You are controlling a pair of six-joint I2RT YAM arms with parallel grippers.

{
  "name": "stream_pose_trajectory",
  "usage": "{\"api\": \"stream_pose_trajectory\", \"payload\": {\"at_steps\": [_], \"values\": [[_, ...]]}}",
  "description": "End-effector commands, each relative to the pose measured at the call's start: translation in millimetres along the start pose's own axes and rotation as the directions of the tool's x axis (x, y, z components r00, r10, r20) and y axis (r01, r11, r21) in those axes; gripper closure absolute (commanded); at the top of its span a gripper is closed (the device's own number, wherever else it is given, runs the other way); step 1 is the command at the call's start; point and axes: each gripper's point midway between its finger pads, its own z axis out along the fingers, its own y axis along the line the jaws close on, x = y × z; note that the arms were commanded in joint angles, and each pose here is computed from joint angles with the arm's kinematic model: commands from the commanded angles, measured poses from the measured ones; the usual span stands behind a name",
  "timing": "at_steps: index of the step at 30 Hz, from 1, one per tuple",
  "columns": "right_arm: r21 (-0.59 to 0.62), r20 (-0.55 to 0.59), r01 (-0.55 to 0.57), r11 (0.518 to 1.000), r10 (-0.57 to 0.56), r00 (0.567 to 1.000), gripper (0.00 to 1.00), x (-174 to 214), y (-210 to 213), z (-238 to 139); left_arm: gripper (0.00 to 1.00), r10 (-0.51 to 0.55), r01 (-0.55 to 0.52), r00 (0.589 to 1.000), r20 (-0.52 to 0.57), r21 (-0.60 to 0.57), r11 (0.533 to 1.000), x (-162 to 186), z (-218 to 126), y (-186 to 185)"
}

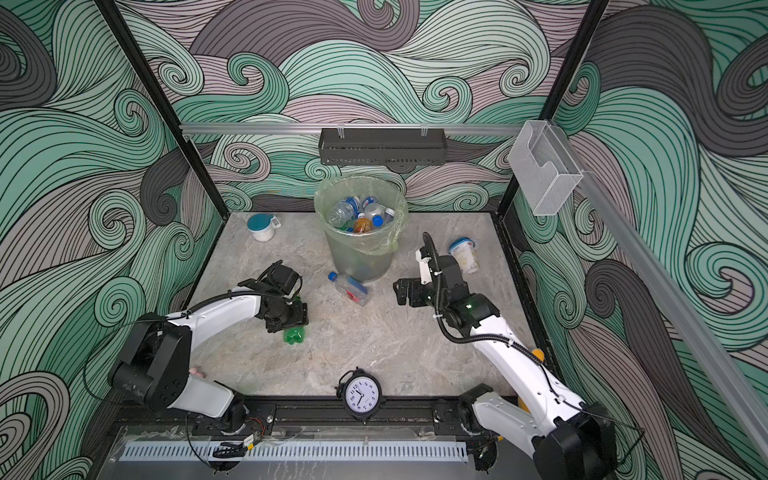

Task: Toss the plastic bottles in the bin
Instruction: 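Grasp the green Sprite bottle with the left gripper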

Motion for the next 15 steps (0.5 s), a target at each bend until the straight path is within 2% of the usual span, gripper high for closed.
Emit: {"api": "stream_pose_trajectory", "payload": {"at_steps": [1, 7, 15], "values": [[-0.016, 0.035, 0.0, 1.0, 0.0, 0.999, 0.01, -9.7, 6.1, -9.1, 0.24, 0.008, -0.007, 0.999, 0.04, -0.026, 1.0, -17.6, 1.0, 0.3], [-0.006, 0.04, 0.003, 1.0, -0.002, 0.999, 0.01, -9.5, 4.1, -11.1, 0.28, 0.004, -0.003, 1.0, 0.023, -0.039, 0.999, -16.4, 10.0, 1.8], [-0.011, 0.037, -0.001, 1.0, 0.002, 0.999, 0.01, -10.3, 5.3, -9.4, 0.39, 0.0, 0.002, 0.999, 0.05, -0.043, 0.999, -16.4, 3.7, 5.2]]}}
